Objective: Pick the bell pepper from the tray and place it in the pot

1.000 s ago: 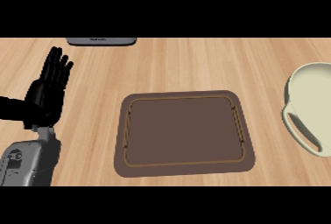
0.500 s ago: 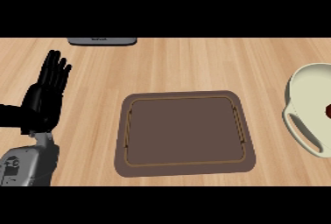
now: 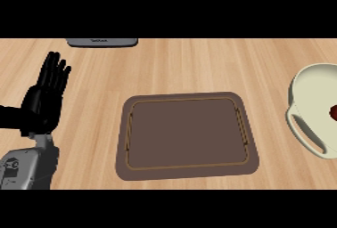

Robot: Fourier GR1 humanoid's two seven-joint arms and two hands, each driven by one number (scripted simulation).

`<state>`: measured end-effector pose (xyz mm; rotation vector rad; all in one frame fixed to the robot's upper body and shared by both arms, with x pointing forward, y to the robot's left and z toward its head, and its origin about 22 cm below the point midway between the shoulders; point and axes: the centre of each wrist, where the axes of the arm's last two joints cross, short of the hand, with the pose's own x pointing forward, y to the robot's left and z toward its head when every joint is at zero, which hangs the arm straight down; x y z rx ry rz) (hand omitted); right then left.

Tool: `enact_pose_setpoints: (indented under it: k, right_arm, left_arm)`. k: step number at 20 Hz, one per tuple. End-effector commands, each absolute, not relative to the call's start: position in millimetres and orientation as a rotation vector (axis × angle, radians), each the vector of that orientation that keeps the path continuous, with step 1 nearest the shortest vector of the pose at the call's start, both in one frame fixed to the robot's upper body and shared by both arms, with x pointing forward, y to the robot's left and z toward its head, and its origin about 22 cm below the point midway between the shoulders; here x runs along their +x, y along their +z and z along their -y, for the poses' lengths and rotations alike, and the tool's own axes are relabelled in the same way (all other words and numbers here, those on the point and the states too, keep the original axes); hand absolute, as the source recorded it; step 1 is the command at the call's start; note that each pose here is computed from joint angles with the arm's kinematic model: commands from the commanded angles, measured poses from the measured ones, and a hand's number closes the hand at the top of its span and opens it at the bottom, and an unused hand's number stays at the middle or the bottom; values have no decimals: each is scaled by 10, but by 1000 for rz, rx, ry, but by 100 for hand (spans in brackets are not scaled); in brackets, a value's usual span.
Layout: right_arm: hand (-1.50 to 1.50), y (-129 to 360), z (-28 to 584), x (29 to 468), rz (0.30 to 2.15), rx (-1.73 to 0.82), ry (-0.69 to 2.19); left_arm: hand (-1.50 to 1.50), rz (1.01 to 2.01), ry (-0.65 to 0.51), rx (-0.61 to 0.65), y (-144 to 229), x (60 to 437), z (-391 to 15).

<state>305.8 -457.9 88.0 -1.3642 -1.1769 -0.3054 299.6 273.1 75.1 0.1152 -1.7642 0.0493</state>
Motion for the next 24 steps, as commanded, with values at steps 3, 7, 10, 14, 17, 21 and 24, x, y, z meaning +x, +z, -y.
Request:
enact_pose_setpoints:
  k: [3,7,10,14,17,21,24]
  right_arm:
    - [-150,941,4840,2750,1287,-1321,-561]
    - [-150,904,4852,2459,1346,-1367,-643]
    - [-150,980,5021,2111,1398,-1332,-672]
    - [-150,1004,5183,1703,1436,-1351,-720]
    - [-150,920,5292,1270,1403,-1379,-718]
    - [-150,800,5506,1003,1413,-1391,-743]
    - [-150,825,5519,727,1422,-1411,-746]
  left_arm:
    - [0,1761,52,119,704,2898,-2801]
    - [0,1768,65,112,746,3029,-2858]
    - [0,1760,53,129,826,3045,-2666]
    - [0,1761,61,122,855,3128,-2783]
    - [0,1761,65,137,684,3003,-2853]
    - [0,1761,33,118,761,2998,-2806]
    - [0,1770,56,106,909,2984,-2679]
